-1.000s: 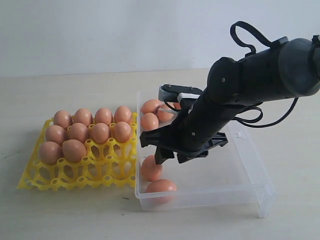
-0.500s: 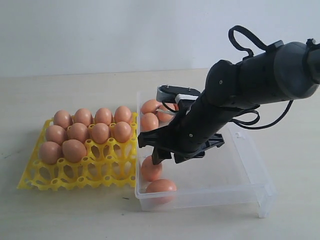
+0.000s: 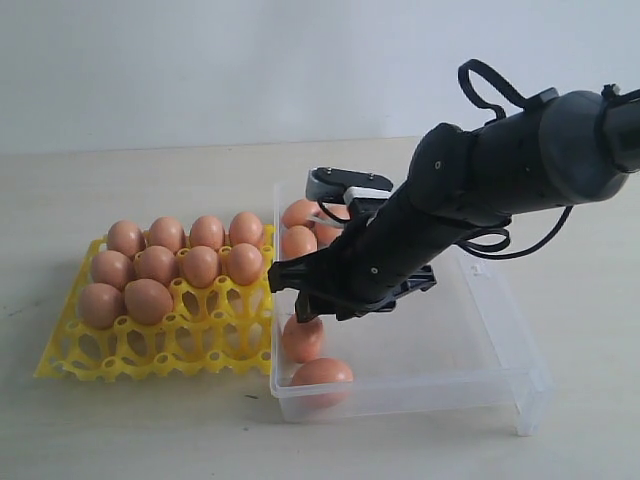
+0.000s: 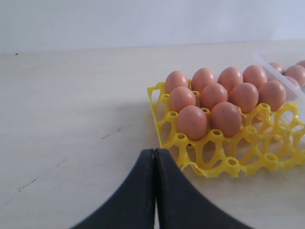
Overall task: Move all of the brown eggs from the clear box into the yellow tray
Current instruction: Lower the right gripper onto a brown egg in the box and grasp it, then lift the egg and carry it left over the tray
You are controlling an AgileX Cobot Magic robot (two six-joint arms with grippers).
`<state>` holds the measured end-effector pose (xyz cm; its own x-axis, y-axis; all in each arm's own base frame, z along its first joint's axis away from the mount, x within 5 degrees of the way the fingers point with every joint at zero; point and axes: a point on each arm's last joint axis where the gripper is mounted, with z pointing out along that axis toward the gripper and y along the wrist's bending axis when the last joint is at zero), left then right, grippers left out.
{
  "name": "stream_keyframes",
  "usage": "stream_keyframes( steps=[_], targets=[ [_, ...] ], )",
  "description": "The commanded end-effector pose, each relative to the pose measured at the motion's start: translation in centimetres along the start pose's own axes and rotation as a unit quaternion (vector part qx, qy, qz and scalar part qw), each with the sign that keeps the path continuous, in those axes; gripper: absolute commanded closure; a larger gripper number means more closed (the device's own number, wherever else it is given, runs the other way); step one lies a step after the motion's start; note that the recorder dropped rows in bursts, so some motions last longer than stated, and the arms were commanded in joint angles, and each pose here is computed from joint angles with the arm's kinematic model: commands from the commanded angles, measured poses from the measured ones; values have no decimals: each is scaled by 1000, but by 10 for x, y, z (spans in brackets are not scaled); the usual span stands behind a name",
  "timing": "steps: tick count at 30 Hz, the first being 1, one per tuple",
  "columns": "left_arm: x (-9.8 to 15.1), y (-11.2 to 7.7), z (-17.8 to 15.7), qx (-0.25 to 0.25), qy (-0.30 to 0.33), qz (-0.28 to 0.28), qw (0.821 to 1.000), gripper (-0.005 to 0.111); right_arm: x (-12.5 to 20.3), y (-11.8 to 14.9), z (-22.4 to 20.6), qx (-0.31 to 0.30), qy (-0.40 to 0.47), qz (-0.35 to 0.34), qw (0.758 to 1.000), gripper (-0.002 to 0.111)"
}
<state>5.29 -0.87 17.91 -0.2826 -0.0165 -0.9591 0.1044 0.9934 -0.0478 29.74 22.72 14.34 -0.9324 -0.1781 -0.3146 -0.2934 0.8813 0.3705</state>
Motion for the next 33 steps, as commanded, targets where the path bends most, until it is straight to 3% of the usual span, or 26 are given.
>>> stream_keyframes(
  steps=[1, 8, 25, 28, 33],
  targets=[
    [-2, 0, -1, -1, -10, 1, 1000, 107, -4, 4, 9, -3, -4, -16, 1000, 60],
    [-2, 0, -1, -1, -10, 1, 1000, 107, -7, 14, 24, -13, 15, -22, 1000, 58],
    [-2, 0, -1, -1, -10, 1, 1000, 107, -2, 4, 46, 1, 27, -14, 1000, 59],
    [-2, 0, -1, -1, -10, 1, 1000, 107, -3, 4, 46, 5, 23, -20, 1000, 70],
    [-2, 0, -1, -1, -10, 1, 1000, 107, -12, 8, 32, 5, -17, -78, 997, 108]
  ],
)
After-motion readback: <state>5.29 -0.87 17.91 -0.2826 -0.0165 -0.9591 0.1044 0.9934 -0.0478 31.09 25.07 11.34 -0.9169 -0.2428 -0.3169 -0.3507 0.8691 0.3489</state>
